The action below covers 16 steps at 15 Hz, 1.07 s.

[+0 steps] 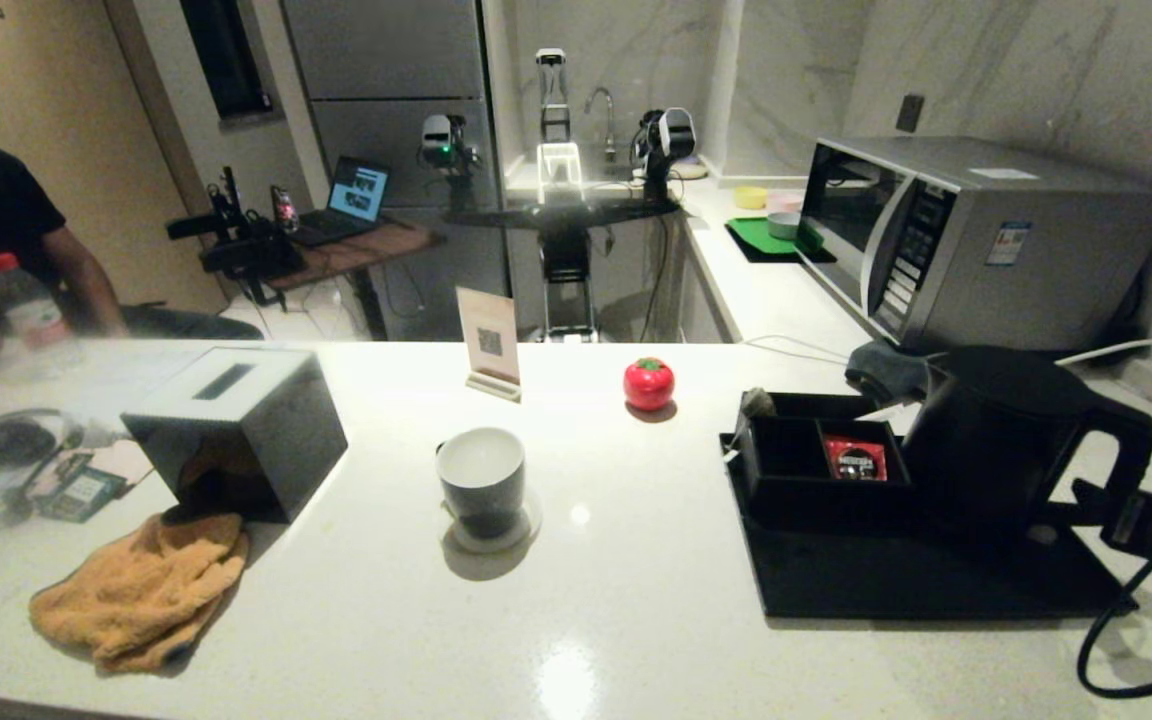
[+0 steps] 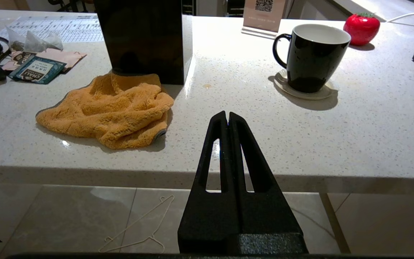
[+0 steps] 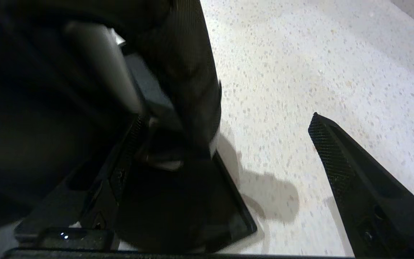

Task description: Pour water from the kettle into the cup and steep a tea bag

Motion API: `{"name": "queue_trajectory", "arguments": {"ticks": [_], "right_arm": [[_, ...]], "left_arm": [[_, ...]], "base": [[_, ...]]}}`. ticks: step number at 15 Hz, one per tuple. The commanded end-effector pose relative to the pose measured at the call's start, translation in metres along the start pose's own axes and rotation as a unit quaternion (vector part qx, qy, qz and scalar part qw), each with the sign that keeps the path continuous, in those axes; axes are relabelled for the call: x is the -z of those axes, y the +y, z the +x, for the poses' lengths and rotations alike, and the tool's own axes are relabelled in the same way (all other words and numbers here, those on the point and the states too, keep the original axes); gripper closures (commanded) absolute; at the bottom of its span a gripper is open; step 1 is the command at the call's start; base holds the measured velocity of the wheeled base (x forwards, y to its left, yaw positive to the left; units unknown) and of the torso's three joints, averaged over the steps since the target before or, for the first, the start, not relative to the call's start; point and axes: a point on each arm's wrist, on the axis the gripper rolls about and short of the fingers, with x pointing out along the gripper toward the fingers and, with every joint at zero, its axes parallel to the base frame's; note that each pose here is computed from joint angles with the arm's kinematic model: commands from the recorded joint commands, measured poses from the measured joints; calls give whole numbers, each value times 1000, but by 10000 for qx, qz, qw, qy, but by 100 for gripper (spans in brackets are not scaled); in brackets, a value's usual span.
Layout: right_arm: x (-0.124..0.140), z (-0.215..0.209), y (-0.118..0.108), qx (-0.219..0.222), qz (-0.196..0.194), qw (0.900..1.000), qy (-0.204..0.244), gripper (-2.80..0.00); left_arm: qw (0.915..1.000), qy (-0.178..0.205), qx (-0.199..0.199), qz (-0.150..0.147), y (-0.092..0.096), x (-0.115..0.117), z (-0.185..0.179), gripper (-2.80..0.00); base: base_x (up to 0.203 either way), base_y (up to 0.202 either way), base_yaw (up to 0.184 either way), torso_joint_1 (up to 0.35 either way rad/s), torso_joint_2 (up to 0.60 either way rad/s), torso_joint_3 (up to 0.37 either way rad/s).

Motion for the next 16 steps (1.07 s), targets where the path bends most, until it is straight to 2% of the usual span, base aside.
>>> {"name": "queue_trajectory", "arguments": {"ticks": [1,16], "right_arm": [[1,11,1,132,-46,9999,10,-280],[-5,48,9,179,33,9991,-371,-280]], "left_arm": [[10000,0,0,-3,0,0,0,0],[10000,0,0,-3,0,0,0,0]], "base": [[0,0,0,0,0,0],[0,0,0,0,0,0]]}}
